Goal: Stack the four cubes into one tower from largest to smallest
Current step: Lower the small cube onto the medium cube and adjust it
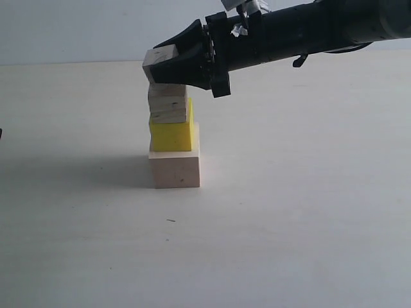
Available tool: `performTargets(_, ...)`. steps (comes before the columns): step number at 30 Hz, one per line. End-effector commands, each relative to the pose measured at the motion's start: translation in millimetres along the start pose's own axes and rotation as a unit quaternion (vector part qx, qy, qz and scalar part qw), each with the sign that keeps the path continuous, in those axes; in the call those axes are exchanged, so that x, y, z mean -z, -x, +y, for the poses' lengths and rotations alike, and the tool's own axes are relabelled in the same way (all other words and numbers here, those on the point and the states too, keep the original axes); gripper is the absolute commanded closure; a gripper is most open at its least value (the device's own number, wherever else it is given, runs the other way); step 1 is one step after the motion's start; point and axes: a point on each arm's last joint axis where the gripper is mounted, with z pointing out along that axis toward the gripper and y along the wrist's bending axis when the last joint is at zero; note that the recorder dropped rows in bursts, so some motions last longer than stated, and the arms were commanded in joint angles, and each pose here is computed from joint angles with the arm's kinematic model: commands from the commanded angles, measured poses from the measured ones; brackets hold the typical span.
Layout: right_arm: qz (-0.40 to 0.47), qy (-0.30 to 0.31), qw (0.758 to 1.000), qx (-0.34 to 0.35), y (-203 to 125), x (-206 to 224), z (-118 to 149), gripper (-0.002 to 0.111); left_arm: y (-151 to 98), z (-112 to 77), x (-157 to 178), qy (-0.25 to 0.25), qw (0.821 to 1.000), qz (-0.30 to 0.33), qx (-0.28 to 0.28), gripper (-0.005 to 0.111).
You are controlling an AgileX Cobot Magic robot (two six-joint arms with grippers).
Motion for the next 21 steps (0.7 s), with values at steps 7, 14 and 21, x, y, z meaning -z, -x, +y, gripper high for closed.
performTargets(7,-0.006,0.002,1.000,0.000,2.7,0.4,0.1,0.107,0.6,-0.1,-1.3,0.001,1.000,-0.004,-0.005,0.107)
performTargets(14,-0.006,0.002,1.000,0.000,2.7,0.4,0.1,0.095,1.4,0.0,-1.3,0.002,1.000,-0.008,-0.005,0.107)
performTargets(21,-0.004,0.003,1.000,0.002,2.3,0.4,0.3,0.094,1.5,0.1,-1.3,0.002,1.000,-0.009,-0.005,0.107)
